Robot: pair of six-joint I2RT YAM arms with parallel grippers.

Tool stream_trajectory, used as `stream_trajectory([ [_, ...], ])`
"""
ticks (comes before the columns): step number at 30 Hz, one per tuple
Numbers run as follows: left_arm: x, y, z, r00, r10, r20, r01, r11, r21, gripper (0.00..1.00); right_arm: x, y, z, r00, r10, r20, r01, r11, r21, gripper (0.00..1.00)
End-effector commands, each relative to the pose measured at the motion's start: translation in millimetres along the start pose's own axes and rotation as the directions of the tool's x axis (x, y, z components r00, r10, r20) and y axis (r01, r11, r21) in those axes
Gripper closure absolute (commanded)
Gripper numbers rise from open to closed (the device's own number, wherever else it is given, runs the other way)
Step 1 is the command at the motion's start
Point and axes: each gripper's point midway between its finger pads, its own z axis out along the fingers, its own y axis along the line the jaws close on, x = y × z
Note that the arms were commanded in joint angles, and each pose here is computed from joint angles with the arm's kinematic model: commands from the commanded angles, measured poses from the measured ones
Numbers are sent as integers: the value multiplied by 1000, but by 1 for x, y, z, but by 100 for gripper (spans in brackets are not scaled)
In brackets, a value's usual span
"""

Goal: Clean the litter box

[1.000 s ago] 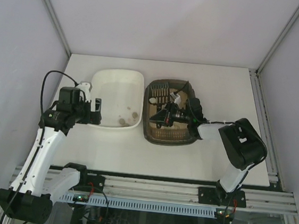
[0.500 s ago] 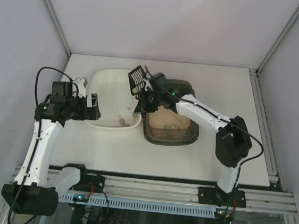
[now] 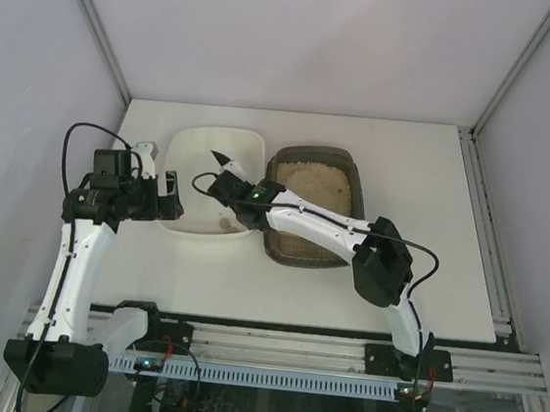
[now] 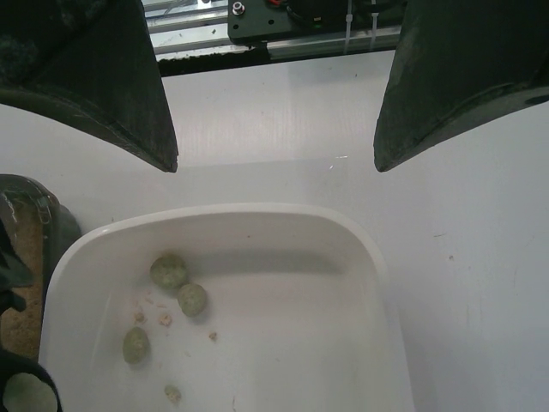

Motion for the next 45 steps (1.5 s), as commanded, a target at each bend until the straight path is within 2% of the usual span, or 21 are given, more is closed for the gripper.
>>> stream_trajectory([
  [1, -22, -1, -14, 996, 1, 89, 0, 1000, -4, 0, -36, -38, -21, 988, -81, 131, 55, 980, 192, 100],
  [4, -23, 0, -14, 995, 0, 97, 2, 1000, -12, 0, -49, -35, -28, 969, -134, 207, 93, 976, 198, 100],
  [7, -24, 1, -16, 994, -5, 108, 7, 1000, -17, 0, -51, -28, -23, 950, -212, 231, 174, 969, 174, 100],
  [10, -23, 1, -15, 994, -8, 105, 10, 1000, -16, 0, -58, -40, -23, 946, -211, 245, 158, 963, 220, 100],
  [12, -22, 2, -15, 995, -13, 103, 15, 1000, -25, 0, -63, -49, -30, 952, -127, 277, 77, 980, 184, 100],
  [15, -27, 4, -21, 993, -16, 113, 23, 998, -59, 0, -73, -70, -63, 930, 103, 353, -117, 993, 17, 100],
  [18, -41, -22, -29, 983, 97, 157, -88, 994, -64, 0, -74, -95, -109, 857, 317, 406, -290, 948, -128, 100],
  [20, -50, -56, -29, 968, 182, 171, -181, 983, -25, 0, -63, -113, -134, 799, 410, 441, -372, 912, -174, 100],
  [21, -57, -69, -26, 969, 180, 172, -183, 983, -1, 0, -56, -124, -146, 766, 452, 458, -413, 891, -190, 100],
  [23, -68, -96, -14, 983, 116, 139, -127, 989, 77, 0, -38, -146, -163, 709, 529, 466, -487, 846, -218, 100],
  [24, -72, -111, -4, 994, 47, 101, -59, 991, 120, 0, -26, -160, -172, 669, 574, 473, -534, 813, -232, 100],
  [26, -80, -141, 11, 998, -30, 49, 20, 980, 199, 0, -7, -176, -181, 629, 617, 473, -574, 779, -253, 100],
  [29, -109, -171, 31, 995, -49, 81, 36, 987, 155, 0, 21, -191, -189, 583, 662, 471, -629, 735, -254, 100],
  [35, -110, -228, 84, 992, -124, 4, 123, 985, 121, 0, 72, -200, -189, 536, 714, 450, -704, 672, -228, 100],
  [39, -111, -257, 114, 997, -80, 19, 77, 990, 117, 0, 88, -205, -190, 516, 727, 454, -725, 652, -221, 100],
  [45, -115, -252, 159, 999, -28, 44, 30, 999, -45, 0, 95, -211, -186, 509, 728, 459, -737, 644, -204, 100],
])
